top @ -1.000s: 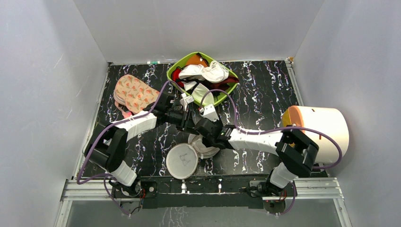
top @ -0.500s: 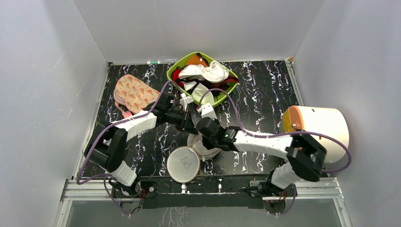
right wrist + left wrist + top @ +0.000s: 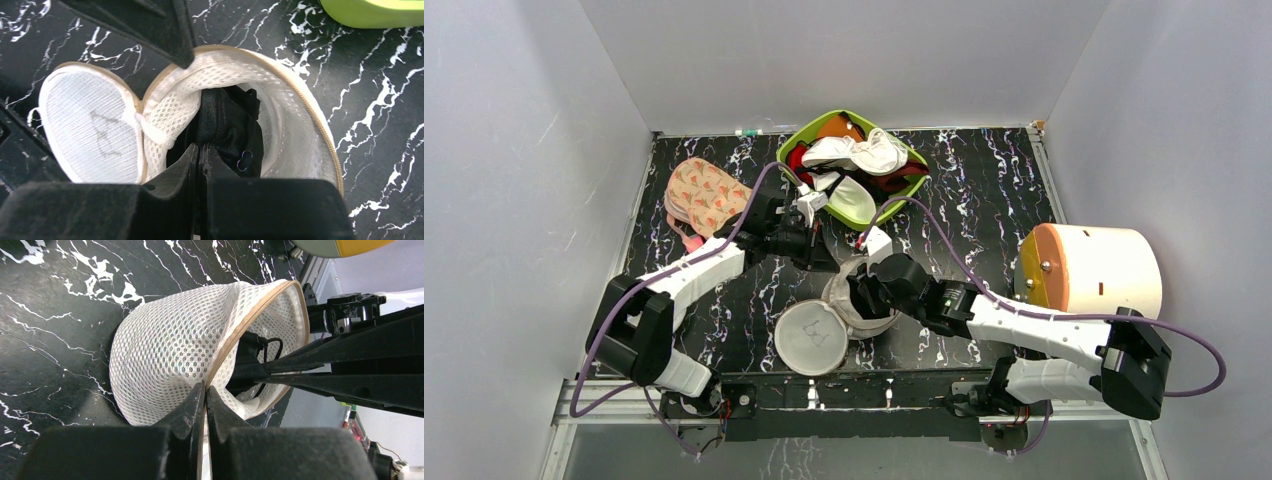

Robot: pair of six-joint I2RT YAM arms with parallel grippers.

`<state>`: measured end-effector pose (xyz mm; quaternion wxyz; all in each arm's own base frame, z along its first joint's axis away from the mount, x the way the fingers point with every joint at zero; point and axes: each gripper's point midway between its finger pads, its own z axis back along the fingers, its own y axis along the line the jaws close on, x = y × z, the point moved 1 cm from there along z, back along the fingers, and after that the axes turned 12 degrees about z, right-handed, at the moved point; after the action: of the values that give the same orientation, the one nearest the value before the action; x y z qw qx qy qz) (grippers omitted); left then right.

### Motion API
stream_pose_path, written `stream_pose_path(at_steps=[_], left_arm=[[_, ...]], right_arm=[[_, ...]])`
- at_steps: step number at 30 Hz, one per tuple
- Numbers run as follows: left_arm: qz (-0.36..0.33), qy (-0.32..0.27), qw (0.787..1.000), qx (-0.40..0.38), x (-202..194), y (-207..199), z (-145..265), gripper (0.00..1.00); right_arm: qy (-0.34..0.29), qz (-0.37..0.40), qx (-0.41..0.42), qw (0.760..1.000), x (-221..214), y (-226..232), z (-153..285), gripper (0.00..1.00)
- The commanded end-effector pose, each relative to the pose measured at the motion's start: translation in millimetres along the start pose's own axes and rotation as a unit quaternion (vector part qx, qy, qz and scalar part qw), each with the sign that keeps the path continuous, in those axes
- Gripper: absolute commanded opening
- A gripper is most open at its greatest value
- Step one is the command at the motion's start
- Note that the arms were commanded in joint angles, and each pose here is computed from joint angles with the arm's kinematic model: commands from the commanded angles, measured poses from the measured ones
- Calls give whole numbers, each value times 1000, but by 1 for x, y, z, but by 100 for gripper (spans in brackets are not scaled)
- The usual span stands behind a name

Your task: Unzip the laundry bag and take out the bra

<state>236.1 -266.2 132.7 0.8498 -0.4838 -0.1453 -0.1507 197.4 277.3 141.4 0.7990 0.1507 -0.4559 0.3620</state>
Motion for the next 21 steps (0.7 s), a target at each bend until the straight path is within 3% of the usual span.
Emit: stream_pose_path(at_steps=[1,7,21], left_arm=[[-34,-33,999,15,12,-6,9,0],[-31,-32,999,26,12,-2,9,0],[-34,-34,998,41,12,2,10,0]], right_arm=[[-94,-6,43,995,61,12,18,0],[-170,-14,62,983,106,13,48,0],[-319,-73,-21,945,190,-29,111,0]])
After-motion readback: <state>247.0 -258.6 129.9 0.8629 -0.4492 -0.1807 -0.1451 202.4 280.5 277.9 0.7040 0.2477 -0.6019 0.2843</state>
